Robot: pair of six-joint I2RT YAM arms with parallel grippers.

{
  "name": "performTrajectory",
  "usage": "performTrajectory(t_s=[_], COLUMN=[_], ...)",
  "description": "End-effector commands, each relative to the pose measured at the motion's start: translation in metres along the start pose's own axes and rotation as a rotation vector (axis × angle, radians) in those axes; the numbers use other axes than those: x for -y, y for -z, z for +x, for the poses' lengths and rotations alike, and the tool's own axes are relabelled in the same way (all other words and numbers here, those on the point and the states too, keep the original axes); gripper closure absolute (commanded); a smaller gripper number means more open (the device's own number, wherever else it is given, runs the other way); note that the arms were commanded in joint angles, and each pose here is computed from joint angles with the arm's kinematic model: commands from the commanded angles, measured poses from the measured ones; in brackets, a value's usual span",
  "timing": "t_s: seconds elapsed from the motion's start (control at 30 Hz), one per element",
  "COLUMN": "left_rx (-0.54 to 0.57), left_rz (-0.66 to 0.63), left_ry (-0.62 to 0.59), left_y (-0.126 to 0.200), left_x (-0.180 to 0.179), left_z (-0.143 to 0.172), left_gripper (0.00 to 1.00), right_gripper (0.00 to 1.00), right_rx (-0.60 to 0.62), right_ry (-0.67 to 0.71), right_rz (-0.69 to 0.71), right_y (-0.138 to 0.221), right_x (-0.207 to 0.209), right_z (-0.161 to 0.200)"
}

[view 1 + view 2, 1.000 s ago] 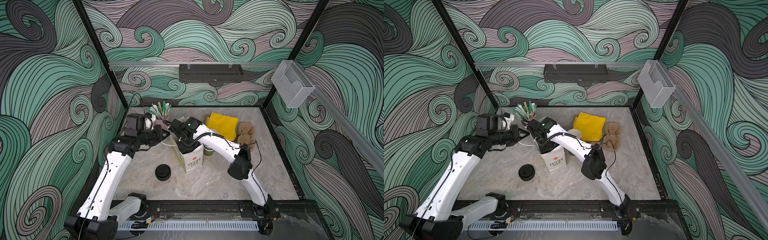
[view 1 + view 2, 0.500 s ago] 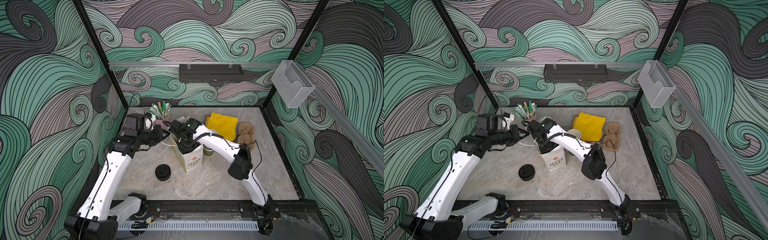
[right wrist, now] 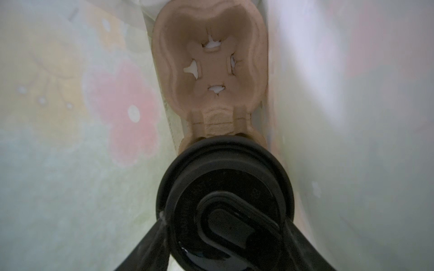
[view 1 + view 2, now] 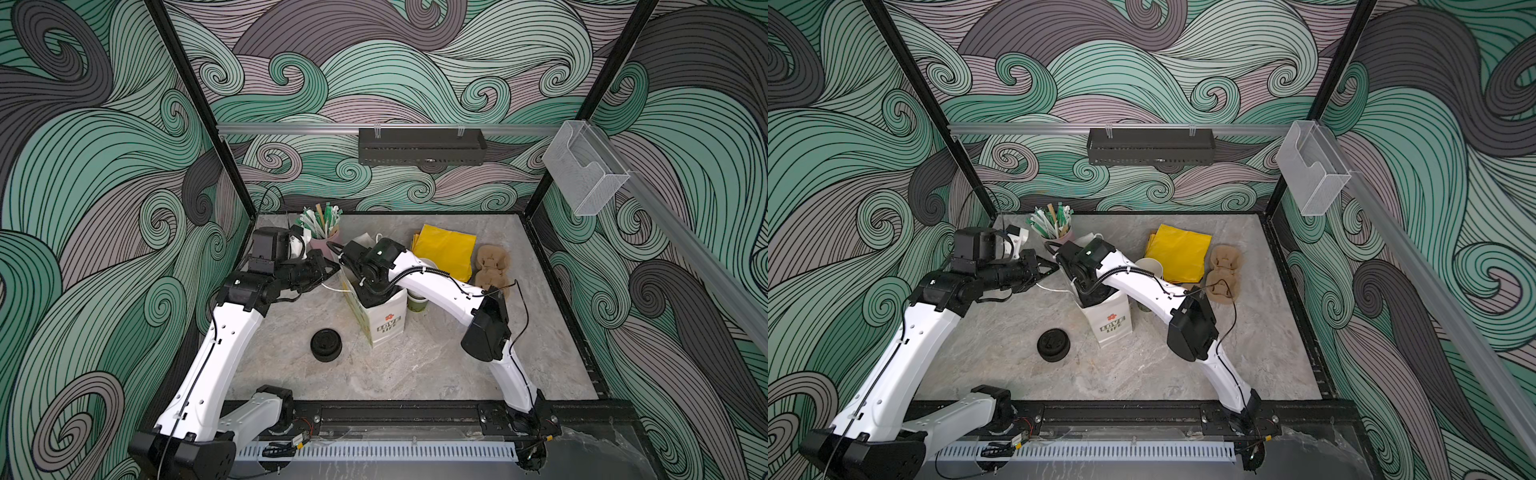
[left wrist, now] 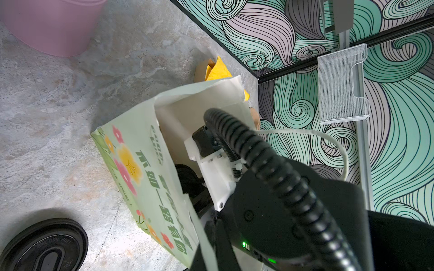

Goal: Pack a coffee takeout order
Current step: Place the coffee cup in the cup tray.

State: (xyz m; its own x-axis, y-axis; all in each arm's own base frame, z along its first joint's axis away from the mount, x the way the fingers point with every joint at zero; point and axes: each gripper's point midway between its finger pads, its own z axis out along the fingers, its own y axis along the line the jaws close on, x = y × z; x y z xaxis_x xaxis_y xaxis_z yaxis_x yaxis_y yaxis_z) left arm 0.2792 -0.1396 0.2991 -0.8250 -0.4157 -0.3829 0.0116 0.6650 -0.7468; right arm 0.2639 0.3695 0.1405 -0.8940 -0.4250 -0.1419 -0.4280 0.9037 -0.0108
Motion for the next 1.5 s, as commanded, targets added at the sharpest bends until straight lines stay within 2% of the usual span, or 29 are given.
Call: performTrajectory(t_s=[0.0,0.23,0.47,1.07,1.23,1.47], left_rx=[0.015,0.017,0.018,0.01,0.001,-0.015], left_rz=[0.015,0.015,0.013,-0.011,-0.018,-0.025], left_ry=[-0.02,-0.021,-0.019,-0.018,-0.023,-0.028], left_y=[0.007,0.007,0.008,0.007,0.007,0.007], left_x=[0.007,0.007,0.007,0.001,-0.001,-0.003], left_z=[-0.007,-0.008,-0.007,-0.004,-0.002,0.001], left_gripper=[0.92,0.92,0.93,1.0,1.0,1.0], right_gripper=[0.45,0.44,0.31,0.09,0.09,0.16], right_rx=[-0.153,-0.151,-0.108,0.027,0.061,0.107], right_ry=[0.008,0.009,0.0,-0.011,-0.021,-0.038], right_rz=[0.083,0.081,0.054,0.029,0.028,0.019], right_y=[-0.037,-0.036,-0.02,0.022,0.028,0.038], right_x=[0.012,0.011,0.009,0.008,0.008,0.006], right_z=[0.028,0.028,0.022,0.003,-0.004,-0.014])
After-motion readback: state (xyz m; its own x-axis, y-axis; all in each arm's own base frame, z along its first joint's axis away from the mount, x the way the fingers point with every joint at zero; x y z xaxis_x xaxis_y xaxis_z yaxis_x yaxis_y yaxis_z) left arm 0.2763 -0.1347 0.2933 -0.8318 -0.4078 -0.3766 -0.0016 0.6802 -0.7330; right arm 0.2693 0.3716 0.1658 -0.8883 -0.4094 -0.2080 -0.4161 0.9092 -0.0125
